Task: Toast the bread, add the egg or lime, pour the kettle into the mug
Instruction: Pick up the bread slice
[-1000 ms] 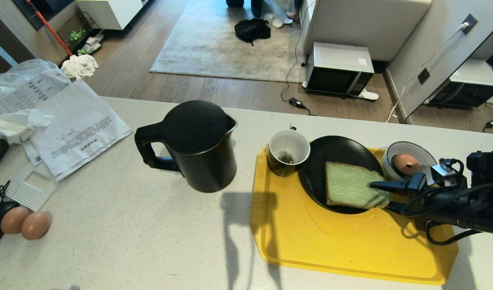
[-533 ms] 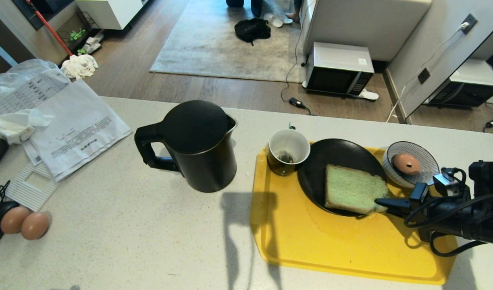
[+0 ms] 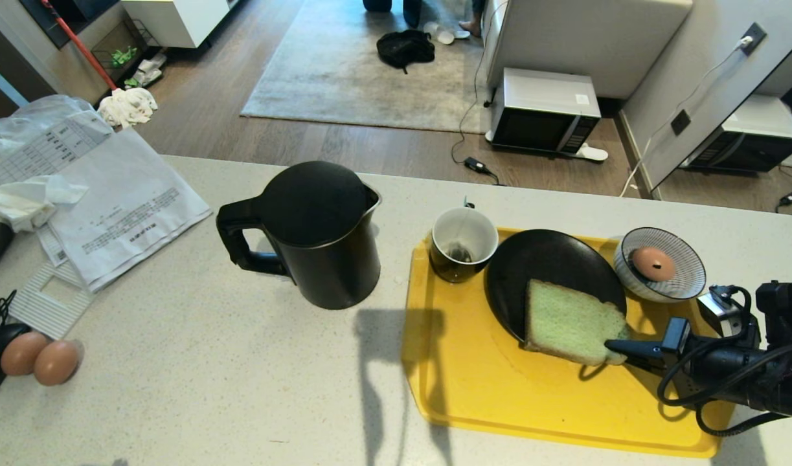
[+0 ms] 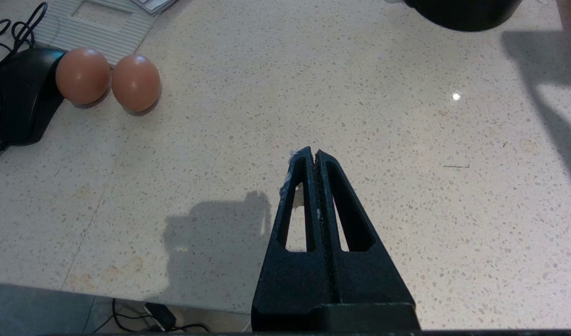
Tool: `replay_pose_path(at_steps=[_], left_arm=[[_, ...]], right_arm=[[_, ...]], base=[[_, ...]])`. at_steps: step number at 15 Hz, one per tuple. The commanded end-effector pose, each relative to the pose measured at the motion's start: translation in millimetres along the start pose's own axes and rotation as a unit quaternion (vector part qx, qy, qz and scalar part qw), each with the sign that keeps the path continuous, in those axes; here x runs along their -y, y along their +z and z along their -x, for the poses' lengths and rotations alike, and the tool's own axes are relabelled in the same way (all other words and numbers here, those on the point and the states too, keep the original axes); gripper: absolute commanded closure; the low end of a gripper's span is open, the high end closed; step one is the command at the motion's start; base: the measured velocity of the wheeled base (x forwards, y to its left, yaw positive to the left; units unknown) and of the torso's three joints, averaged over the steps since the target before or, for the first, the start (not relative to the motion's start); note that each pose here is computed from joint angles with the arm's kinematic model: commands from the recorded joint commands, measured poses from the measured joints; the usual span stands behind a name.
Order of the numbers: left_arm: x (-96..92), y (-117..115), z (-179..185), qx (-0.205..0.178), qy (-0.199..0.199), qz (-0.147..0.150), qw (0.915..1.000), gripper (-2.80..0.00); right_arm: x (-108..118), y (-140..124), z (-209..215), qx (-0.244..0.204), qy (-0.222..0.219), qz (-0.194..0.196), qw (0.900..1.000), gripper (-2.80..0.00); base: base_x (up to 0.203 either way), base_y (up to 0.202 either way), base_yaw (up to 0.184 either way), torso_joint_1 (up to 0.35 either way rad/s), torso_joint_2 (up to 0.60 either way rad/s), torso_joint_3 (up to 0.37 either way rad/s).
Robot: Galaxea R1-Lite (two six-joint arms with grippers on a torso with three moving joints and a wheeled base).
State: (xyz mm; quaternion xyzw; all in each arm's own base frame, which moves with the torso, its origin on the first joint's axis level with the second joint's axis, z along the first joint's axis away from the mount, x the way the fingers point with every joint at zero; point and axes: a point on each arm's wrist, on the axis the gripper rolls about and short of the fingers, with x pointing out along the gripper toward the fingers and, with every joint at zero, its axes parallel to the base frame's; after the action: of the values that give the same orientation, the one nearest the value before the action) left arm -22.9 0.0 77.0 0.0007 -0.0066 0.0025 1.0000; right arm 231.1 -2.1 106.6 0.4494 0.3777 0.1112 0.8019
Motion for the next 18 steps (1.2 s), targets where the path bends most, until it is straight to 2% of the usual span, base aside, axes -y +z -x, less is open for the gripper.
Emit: replay_pose_path(at_steps=[1, 3, 4, 12, 18], left_arm=[[0.0, -0.2, -0.1, 0.0, 0.001, 0.0, 1.0, 0.0], [0.0, -0.2, 0.0, 0.0, 0.0, 0.0, 1.0, 0.0], [0.0, -0.2, 0.0, 0.0, 0.0, 0.0, 1.0, 0.0], [0.0, 0.2, 0.1, 0.001, 0.0, 0.0, 1.0, 0.0], [0.0, 0.0, 0.0, 0.0, 0.0, 0.0, 1.0, 0.0]], right_arm=[[0.9, -1.4, 1.3, 0.009, -0.012, 0.012, 1.0, 0.0], [0.9, -2.5, 3.5, 0.021, -0.024, 0.048, 0.998, 0.0], [1.4, -4.4, 5.6, 0.023, -0.026, 0.052, 0.998, 0.0], [-10.1, -7.1, 20.6, 0.046, -0.005, 0.069, 0.997, 0.0], [-27.4, -21.6, 53.4, 0.08, 0.031, 0.08, 0.993, 0.0]], base=[[0.0, 0.0, 0.0, 0.0, 0.0, 0.0], [0.0, 0.0, 0.0, 0.0, 0.0, 0.0], [0.0, 0.0, 0.0, 0.0, 0.0, 0.0], [0.0, 0.0, 0.0, 0.0, 0.0, 0.0], [0.0, 0.0, 0.0, 0.0, 0.0, 0.0]])
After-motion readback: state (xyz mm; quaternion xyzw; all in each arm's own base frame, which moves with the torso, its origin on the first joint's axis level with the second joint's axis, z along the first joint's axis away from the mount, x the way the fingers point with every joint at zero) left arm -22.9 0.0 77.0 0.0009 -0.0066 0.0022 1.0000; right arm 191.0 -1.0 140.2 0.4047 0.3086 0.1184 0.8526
